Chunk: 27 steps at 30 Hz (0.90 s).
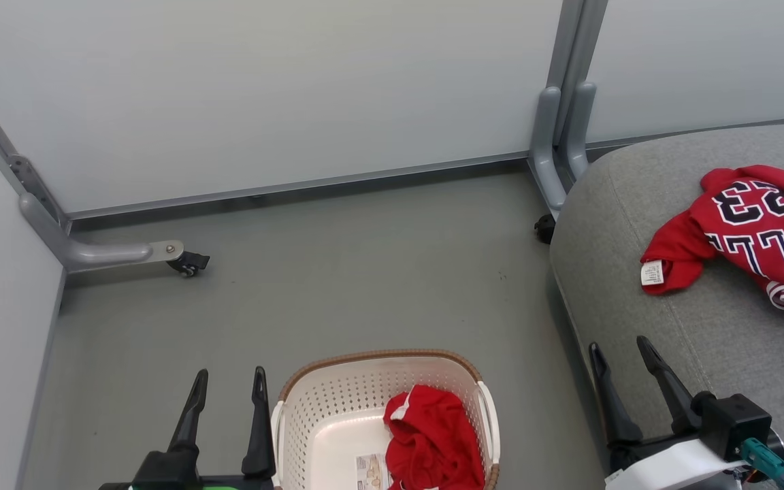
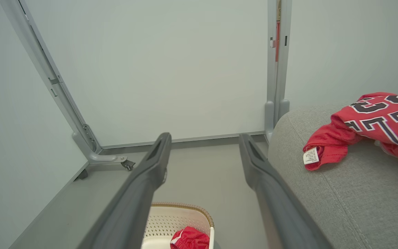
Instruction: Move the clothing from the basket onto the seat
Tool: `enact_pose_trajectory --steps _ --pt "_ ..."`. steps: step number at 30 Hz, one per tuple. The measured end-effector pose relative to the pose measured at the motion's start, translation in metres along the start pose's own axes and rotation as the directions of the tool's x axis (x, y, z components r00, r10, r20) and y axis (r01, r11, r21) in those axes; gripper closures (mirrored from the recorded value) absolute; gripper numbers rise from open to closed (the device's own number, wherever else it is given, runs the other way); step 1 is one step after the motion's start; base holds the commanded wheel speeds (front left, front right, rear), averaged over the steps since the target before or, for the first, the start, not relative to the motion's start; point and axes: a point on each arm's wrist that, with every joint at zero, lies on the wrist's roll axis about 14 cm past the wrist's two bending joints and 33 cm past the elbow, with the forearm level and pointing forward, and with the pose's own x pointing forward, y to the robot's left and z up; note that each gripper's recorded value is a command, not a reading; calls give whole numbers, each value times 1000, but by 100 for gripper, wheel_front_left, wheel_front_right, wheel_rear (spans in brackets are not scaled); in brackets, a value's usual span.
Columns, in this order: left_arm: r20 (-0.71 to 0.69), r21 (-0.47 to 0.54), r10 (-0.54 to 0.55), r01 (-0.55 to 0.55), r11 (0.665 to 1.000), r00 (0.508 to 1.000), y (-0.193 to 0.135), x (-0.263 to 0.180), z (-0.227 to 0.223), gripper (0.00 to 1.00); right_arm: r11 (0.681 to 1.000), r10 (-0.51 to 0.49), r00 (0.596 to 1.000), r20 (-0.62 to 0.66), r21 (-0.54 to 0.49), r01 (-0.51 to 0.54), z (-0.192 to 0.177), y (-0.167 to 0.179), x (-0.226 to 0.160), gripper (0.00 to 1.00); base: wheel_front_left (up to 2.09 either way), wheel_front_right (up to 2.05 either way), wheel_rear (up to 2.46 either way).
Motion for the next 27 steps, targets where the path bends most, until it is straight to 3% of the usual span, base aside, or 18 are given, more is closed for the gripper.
enact_pose_trajectory --steps 17,27 --pt "-74 -13 -37 37 999 997 -12 5 -23 0 999 -32 999 -27 -13 32 -8 -12 3 0 0 0 0" --pt "-92 -19 -108 107 994 990 -21 66 -40 0 997 -54 998 23 -60 55 -2 -32 60 0 0 0 0"
